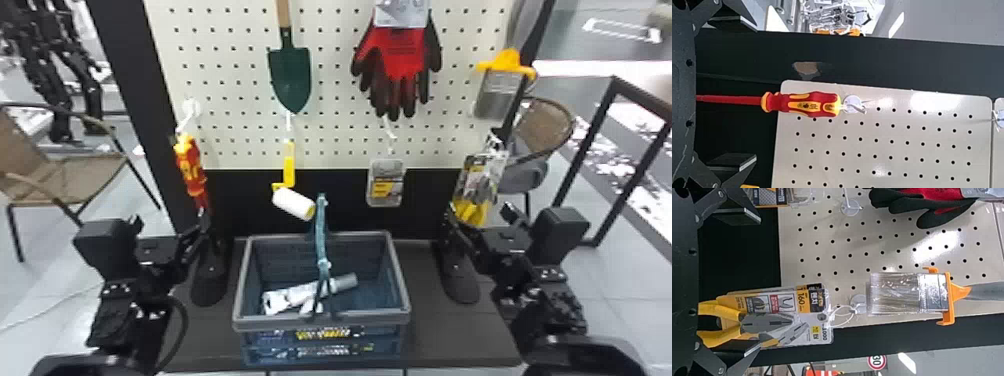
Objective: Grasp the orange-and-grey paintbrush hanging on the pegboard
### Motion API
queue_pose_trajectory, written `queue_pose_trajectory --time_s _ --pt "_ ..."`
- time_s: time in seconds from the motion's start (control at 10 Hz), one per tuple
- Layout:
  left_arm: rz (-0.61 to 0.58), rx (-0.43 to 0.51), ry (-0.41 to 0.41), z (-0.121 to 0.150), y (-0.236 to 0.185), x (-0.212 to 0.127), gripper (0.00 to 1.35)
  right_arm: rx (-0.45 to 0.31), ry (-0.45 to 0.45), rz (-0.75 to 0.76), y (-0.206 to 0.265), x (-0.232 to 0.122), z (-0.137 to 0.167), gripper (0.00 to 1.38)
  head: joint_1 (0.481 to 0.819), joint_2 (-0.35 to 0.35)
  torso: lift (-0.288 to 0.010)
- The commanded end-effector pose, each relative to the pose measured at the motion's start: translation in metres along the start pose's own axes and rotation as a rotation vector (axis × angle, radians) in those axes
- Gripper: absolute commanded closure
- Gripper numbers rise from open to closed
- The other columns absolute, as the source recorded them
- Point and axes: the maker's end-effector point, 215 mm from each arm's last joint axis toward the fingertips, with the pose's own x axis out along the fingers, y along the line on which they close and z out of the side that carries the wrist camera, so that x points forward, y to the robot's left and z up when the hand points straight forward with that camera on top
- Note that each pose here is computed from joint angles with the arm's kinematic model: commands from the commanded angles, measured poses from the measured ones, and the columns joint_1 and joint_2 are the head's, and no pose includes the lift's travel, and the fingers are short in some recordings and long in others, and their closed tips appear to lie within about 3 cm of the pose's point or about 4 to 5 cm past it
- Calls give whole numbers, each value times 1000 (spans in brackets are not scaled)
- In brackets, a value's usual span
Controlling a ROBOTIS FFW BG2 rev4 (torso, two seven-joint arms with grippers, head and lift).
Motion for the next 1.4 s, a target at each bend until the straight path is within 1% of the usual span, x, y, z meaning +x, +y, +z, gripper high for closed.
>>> queue_pose_trajectory --time_s 0.0,0.5,0.8,1.0,1.3 --pt "0 -1 2 -1 0 0 147 0 -2 0 0 1 1 185 549 0 -100" --pt "-1 -4 2 0 -1 1 147 -2 -3 1 0 2 2 185 549 0 -100" --pt "-1 -4 2 0 -1 1 147 -10 -2 -1 -3 1 11 185 549 0 -100" --pt "1 -4 5 -1 0 0 147 -25 0 -19 -16 -1 27 183 549 0 -100" --pt "1 -3 6 -2 0 0 147 -31 -7 12 -37 8 71 180 549 0 -100"
